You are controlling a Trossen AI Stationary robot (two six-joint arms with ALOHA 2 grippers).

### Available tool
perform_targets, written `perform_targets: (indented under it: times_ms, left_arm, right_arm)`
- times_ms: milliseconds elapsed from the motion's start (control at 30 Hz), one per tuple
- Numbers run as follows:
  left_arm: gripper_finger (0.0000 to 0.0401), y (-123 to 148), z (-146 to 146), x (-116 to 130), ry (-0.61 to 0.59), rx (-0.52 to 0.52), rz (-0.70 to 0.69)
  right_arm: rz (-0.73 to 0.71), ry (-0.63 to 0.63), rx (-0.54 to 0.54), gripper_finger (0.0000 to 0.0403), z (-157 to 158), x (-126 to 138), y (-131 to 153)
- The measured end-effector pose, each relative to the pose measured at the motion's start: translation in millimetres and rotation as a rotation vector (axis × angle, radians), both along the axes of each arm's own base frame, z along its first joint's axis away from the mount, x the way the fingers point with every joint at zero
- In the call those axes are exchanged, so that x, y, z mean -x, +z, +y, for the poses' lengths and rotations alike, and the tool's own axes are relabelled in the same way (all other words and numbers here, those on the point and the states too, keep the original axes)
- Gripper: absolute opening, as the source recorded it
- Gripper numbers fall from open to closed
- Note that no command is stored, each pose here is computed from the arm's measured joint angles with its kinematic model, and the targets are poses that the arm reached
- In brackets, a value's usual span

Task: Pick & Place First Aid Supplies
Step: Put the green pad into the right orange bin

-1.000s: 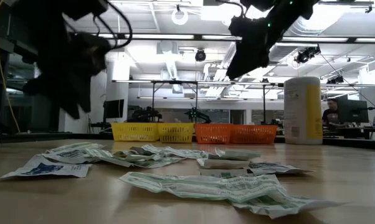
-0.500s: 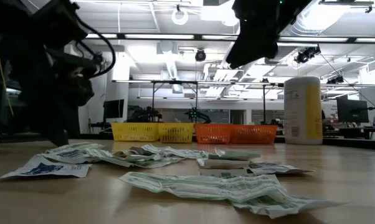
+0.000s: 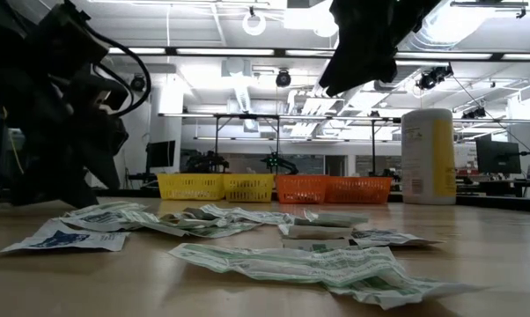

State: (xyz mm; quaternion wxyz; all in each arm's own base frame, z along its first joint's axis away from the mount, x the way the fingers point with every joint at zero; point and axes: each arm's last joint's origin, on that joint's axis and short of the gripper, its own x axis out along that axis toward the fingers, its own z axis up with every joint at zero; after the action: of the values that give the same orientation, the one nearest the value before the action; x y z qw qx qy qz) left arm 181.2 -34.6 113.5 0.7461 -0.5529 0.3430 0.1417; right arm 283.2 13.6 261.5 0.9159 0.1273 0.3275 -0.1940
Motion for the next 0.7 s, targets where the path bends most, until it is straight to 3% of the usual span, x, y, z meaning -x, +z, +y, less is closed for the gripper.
perform_targets:
  times_ms: [200, 700]
  left_arm:
    - [0.0241, -4, -1, -2, 0.000, 0.008, 0.008]
    - [0.0245, -13, -4, -18, 0.012, 0.037, -0.037]
  right_arm:
    - [-0.002, -0.019, 0.018, 0.0154, -1, 0, 0]
    - [-0.004, -0.027, 0.025, 0.0154, -1, 0, 0]
